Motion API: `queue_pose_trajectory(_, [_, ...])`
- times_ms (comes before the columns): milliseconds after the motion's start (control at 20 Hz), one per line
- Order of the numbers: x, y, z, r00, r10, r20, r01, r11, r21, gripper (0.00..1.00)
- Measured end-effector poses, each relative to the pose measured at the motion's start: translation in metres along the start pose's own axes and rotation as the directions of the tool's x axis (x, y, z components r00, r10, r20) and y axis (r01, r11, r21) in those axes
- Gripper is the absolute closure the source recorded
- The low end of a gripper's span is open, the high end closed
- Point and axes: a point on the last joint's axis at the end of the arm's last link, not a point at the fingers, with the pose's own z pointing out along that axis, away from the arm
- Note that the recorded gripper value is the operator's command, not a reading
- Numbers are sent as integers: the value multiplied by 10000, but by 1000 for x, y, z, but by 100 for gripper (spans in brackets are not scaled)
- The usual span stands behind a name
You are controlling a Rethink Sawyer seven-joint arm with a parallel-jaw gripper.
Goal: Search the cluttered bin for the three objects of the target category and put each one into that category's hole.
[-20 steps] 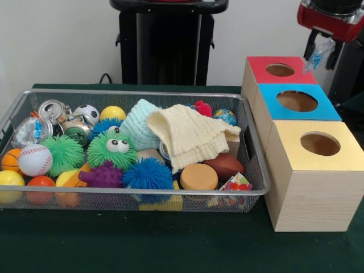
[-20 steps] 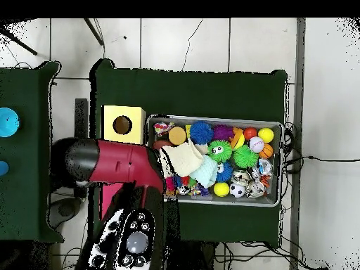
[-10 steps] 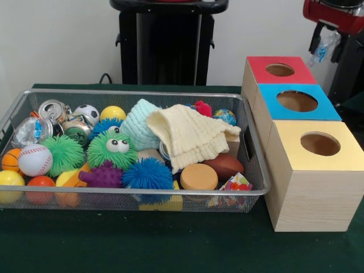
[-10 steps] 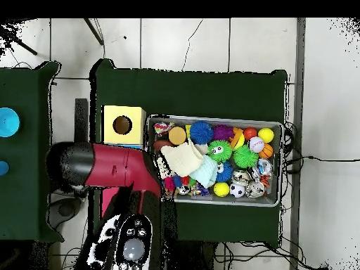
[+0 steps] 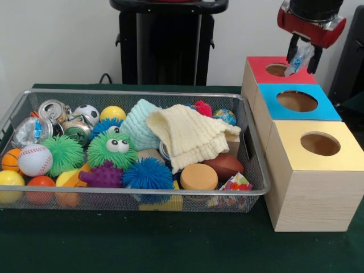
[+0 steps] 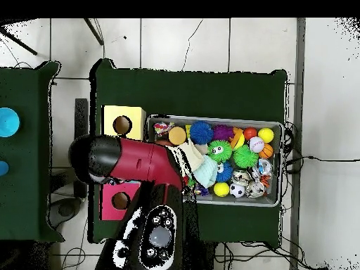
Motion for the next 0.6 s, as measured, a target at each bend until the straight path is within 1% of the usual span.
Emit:
queue_pose_trajectory(250, [2,-1,1,9999,-15,-107,15,10000,90,100])
queue_pose_trajectory(450, [6,-3,1,9993,-21,-373,31,9996,265,100])
queue_pose_trajectory(600, [7,-3,1,9989,-30,-458,44,9995,314,100])
